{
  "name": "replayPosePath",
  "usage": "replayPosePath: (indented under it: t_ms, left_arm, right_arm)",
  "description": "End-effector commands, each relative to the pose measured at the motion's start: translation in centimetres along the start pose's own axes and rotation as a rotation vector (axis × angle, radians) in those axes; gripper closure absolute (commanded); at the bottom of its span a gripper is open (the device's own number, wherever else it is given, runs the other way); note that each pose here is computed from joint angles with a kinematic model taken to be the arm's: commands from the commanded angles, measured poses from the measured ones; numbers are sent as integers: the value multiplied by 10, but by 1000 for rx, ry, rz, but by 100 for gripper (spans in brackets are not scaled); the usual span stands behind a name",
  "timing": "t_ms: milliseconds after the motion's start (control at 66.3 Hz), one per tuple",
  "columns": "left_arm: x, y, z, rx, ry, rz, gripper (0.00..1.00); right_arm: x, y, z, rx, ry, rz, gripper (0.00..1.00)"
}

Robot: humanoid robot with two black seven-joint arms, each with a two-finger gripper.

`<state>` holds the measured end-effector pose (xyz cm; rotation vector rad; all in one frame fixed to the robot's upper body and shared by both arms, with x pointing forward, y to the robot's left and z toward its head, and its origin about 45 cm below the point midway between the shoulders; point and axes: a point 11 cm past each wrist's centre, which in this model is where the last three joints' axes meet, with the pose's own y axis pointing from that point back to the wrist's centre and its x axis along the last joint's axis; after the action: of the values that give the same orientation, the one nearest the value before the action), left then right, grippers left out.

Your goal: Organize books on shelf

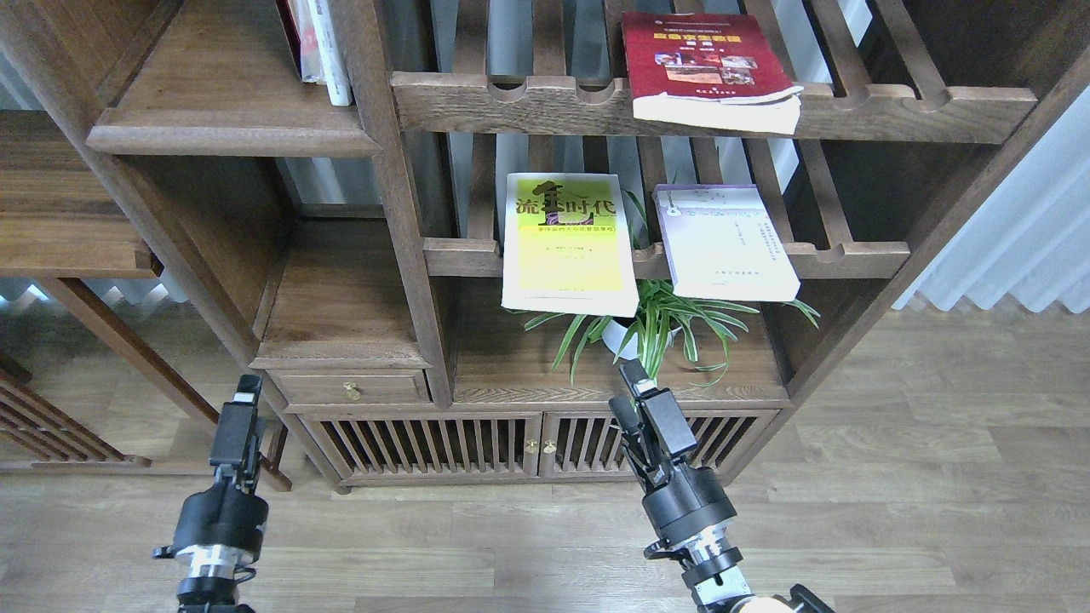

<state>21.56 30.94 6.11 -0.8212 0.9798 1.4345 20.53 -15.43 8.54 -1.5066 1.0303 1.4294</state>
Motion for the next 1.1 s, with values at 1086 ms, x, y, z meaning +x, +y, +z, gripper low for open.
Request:
replayPosePath:
  t_ms: [1086]
  left_arm:
    - [4, -3, -23, 77, -29, 0, 0]
  right_arm:
    - [12, 8, 16, -53, 1, 40, 1]
